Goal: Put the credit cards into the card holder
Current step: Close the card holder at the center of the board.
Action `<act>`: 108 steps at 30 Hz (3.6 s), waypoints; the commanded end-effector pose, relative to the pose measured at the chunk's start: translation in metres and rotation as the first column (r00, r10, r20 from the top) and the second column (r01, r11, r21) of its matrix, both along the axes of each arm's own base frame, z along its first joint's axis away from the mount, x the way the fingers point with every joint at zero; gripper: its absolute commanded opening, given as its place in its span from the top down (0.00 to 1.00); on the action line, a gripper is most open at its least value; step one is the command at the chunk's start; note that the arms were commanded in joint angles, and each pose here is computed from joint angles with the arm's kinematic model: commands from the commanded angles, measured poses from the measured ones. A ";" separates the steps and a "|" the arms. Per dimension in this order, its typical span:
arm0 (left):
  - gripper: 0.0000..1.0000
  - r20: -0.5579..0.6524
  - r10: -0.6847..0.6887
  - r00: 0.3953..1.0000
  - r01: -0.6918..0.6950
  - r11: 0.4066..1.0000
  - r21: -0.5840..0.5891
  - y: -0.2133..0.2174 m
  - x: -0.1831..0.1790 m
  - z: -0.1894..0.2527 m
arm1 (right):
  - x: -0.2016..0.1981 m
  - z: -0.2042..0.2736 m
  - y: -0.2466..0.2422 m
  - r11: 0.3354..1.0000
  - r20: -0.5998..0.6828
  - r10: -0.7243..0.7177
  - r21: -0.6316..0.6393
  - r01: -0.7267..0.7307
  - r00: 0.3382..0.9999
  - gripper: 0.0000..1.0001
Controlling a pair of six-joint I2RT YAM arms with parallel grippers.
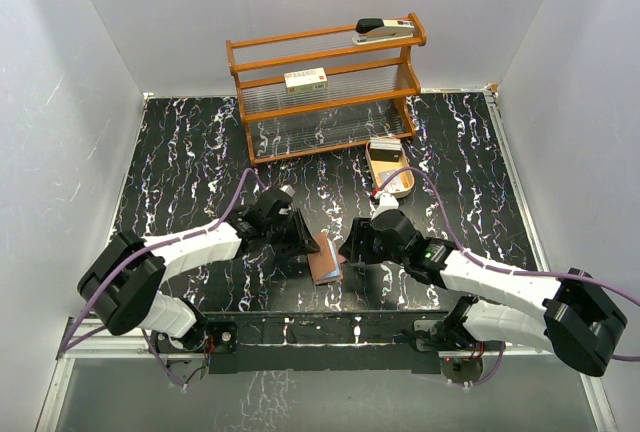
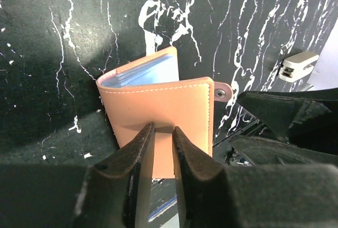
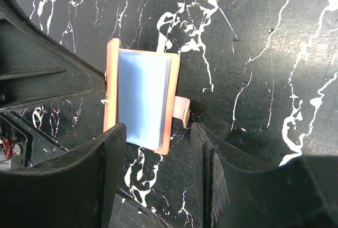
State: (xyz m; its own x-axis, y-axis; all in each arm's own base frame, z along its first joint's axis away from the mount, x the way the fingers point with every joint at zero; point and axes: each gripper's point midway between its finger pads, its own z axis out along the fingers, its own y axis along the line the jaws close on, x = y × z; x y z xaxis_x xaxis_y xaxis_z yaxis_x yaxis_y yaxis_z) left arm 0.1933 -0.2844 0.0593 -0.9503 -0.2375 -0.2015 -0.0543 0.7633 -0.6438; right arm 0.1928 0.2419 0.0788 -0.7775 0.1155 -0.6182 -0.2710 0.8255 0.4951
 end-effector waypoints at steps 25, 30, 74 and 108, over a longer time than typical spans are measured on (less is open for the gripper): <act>0.89 -0.072 -0.033 0.997 0.040 0.995 0.096 0.006 -0.008 -0.032 | 0.017 0.004 0.028 0.985 -0.020 0.068 0.162 -0.064 0.997 0.44; 0.89 -0.059 -0.019 0.998 0.024 0.996 0.089 0.007 -0.006 -0.029 | 0.010 0.010 0.038 0.971 -0.042 0.112 0.215 -0.100 0.993 0.49; 0.88 -0.081 -0.067 0.995 0.075 0.991 0.107 0.007 -0.012 -0.030 | 0.007 -0.005 0.034 0.947 -0.098 0.168 0.292 -0.133 0.981 0.65; 0.88 -0.086 -0.040 0.996 0.047 0.995 0.085 0.006 -0.012 -0.034 | 0.024 -0.008 0.025 0.984 -0.134 0.092 0.163 -0.070 0.987 0.78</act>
